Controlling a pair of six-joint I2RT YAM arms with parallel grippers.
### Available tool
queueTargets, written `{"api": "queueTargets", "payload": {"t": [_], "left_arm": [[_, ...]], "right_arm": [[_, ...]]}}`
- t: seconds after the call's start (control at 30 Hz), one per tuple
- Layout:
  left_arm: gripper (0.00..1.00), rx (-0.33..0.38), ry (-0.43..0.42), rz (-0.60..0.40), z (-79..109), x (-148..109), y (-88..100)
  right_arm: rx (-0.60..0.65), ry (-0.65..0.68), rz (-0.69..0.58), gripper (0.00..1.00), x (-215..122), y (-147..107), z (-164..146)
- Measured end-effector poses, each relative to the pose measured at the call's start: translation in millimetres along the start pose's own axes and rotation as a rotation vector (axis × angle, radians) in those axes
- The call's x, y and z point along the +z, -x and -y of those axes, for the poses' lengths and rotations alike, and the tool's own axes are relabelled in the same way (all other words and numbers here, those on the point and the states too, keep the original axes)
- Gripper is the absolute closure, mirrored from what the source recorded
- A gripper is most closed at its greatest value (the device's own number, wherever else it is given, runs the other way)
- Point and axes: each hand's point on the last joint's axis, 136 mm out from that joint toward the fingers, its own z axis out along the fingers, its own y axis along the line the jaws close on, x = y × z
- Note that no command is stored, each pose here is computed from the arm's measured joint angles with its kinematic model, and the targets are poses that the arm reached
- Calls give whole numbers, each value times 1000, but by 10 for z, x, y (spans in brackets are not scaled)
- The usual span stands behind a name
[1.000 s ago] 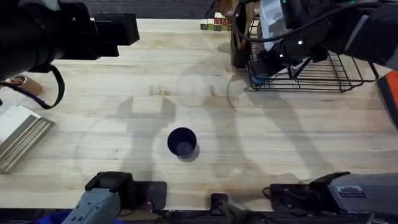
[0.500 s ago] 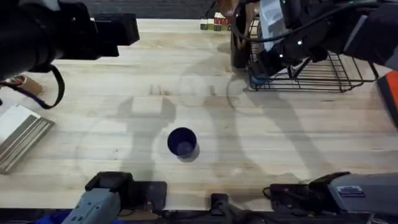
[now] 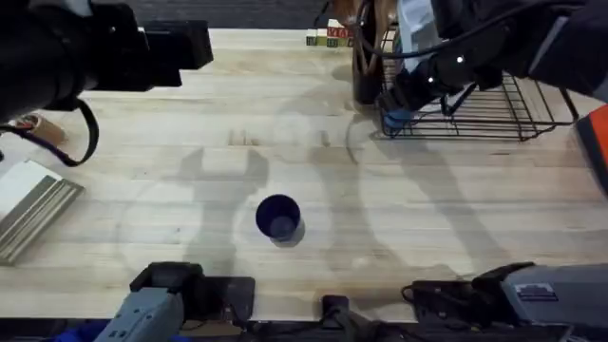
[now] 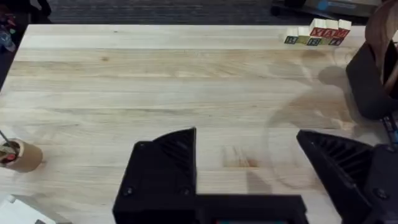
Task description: Pick up the cup on the table and put them onto the rack.
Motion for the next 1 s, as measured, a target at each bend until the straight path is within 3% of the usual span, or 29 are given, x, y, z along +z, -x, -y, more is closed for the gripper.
{"api": "queueTargets", "payload": {"t": [0.3,0.53,0.63,0.67,0.83,1.0], "left_arm": [[8,0,0,0,0,0,0],[8,0,0,0,0,0,0],[8,0,0,0,0,0,0],[8,0,0,0,0,0,0],[8,0,0,0,0,0,1],[8,0,0,0,0,0,0]], "right_arm": [[2,-12,54,633,-198,109,30],[-6,-22,129,560,-709,101,1],[-35,-8,165,458,-868,125,-122],[-80,16,209,334,-1015,177,-304],[-175,74,258,32,-1169,229,-676],[-267,141,274,8,-1236,223,-1065]]}}
